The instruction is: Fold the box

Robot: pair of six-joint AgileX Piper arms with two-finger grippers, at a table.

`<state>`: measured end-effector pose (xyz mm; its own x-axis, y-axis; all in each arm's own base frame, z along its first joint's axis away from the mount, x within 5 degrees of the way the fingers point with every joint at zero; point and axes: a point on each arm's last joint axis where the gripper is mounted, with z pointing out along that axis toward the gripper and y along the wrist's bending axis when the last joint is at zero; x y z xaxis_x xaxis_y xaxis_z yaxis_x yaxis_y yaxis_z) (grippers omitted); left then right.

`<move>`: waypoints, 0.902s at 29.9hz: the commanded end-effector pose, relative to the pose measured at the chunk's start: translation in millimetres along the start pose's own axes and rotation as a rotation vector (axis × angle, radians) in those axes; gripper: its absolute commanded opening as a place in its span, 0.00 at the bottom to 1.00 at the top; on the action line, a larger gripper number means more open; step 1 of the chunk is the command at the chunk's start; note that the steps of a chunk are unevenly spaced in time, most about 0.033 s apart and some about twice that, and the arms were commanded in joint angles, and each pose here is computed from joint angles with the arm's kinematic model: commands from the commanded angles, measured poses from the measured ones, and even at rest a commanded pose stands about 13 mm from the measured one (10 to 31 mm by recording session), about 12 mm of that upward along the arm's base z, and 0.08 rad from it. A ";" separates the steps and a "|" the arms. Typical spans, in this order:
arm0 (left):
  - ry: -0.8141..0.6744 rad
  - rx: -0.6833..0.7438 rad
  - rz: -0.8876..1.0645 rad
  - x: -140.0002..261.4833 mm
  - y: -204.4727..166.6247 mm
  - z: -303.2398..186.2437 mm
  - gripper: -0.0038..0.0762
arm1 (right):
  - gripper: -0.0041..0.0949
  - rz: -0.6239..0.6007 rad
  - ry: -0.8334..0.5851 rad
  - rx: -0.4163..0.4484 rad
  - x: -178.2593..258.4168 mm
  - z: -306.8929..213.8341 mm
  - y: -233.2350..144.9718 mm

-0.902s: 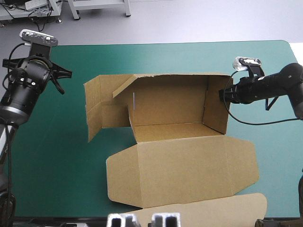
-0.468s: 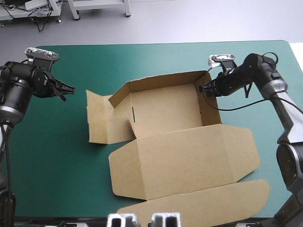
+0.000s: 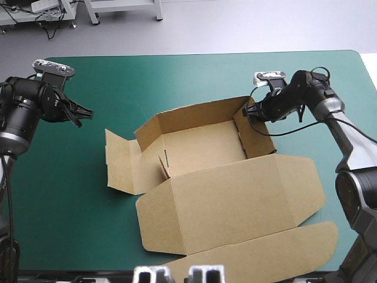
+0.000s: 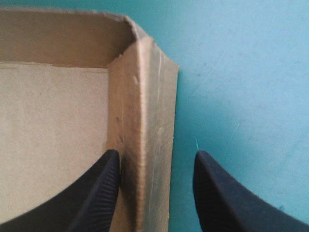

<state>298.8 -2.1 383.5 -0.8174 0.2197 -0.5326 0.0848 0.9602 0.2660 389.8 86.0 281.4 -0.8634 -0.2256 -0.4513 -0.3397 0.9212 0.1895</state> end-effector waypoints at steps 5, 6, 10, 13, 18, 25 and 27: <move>-0.099 -0.046 -0.062 -3.5 21.4 -19.3 0.04 | 0.49 -0.082 -0.205 0.000 -31.9 -94.1 23.0; -0.094 -0.040 -0.095 -2.7 27.3 -16.9 0.04 | 0.48 -0.098 -0.221 0.007 -33.6 -107.4 26.1; -0.059 0.029 -0.267 5.1 50.2 -6.2 0.04 | 0.40 -0.121 -0.202 0.005 -30.4 -139.0 35.0; -0.034 0.139 -0.423 12.9 62.5 -2.6 0.04 | 0.36 -0.094 -0.212 0.033 -25.8 -154.3 36.7; 0.034 0.230 -0.393 21.6 61.7 -4.7 0.04 | 0.36 -0.076 -0.241 0.035 -21.7 -167.4 40.3; 0.034 0.250 -0.400 21.7 59.8 -6.8 0.04 | 0.36 -0.053 -0.099 0.017 -2.2 -131.7 33.1; 0.034 0.250 -0.400 21.7 59.8 -6.8 0.04 | 0.36 -0.076 -0.039 0.001 4.7 -111.9 29.5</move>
<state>290.1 62.1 371.0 -0.8784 -0.1749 -0.4448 -0.1204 0.9816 -0.1482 344.0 77.0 381.1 -0.8351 -0.2524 -0.4887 -0.3659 0.9183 0.1509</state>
